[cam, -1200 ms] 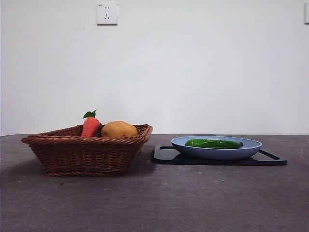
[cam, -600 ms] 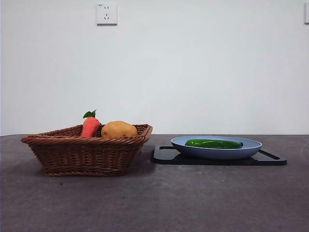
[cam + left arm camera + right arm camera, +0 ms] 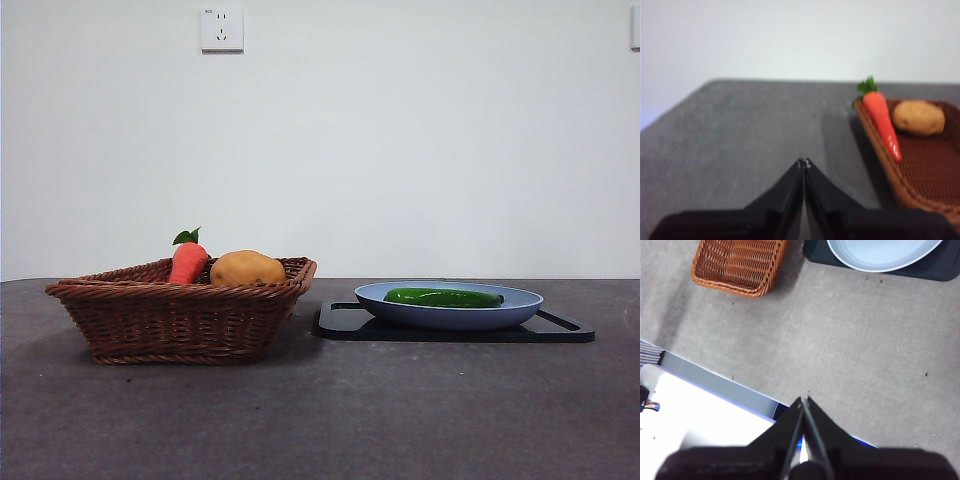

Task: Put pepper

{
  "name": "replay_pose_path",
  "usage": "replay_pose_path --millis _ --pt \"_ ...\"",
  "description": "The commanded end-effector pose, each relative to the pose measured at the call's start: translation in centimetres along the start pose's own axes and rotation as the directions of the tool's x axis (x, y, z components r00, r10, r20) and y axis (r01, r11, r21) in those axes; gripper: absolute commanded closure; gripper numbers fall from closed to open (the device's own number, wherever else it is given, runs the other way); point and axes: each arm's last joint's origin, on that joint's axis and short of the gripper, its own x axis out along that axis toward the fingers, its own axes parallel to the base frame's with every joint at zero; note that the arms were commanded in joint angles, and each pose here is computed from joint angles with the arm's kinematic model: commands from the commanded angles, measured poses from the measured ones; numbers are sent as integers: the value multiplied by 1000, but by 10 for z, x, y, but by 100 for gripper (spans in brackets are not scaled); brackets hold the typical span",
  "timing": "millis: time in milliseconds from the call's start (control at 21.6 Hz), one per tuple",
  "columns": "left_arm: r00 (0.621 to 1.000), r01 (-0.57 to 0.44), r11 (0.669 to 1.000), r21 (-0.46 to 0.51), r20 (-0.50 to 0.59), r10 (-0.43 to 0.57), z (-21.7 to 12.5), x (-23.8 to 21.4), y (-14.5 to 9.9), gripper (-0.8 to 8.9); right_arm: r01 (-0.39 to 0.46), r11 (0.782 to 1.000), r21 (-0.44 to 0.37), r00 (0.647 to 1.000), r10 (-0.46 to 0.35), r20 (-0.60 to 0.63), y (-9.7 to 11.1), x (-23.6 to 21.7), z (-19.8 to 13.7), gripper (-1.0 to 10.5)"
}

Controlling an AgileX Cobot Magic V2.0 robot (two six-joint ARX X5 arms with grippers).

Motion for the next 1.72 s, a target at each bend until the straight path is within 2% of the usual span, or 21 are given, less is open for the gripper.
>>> replay_pose_path --millis 46,789,882,928,974,1114,1253,1299,1438,1577,1717 --pt "999 -13 1000 -4 -36 13 -7 -1 1 805 -2 1000 1 1000 2 5 1 -2 2 936" --pt "999 -6 1000 -2 -41 6 -7 -1 1 805 -2 1000 -7 1000 2 4 1 -2 2 936" --pt "999 -6 1000 -3 -41 6 -7 -1 1 805 10 998 -57 999 -8 46 1 -4 5 936" --pt "999 -6 1000 -2 -41 6 -7 -1 1 805 35 996 -82 991 -25 130 0 -10 6 936" --pt "999 -6 1000 -2 -41 6 -7 -1 1 805 68 992 -104 975 -44 216 1 -18 6 936" --pt "999 -6 1000 -2 -41 6 -7 -1 1 805 132 984 -116 872 -59 485 1 -35 -6 936" --pt "999 -6 1000 -3 -41 6 -7 -1 1 805 214 969 -121 775 -93 625 -9 -25 -30 936" --pt "999 -6 1000 -2 -41 6 -7 -1 1 805 246 962 -122 733 -103 673 -16 -14 -40 936" --pt "999 -6 1000 -2 -41 6 -7 -1 1 805 290 951 -105 640 -111 760 -36 22 -63 936" --pt "999 -6 1000 -2 -41 6 -7 -1 1 805 296 950 -101 596 -101 797 -50 51 -80 936" --pt "999 -6 1000 -2 -41 6 -7 -1 1 805 297 950 -102 586 -97 804 -62 78 -98 936"
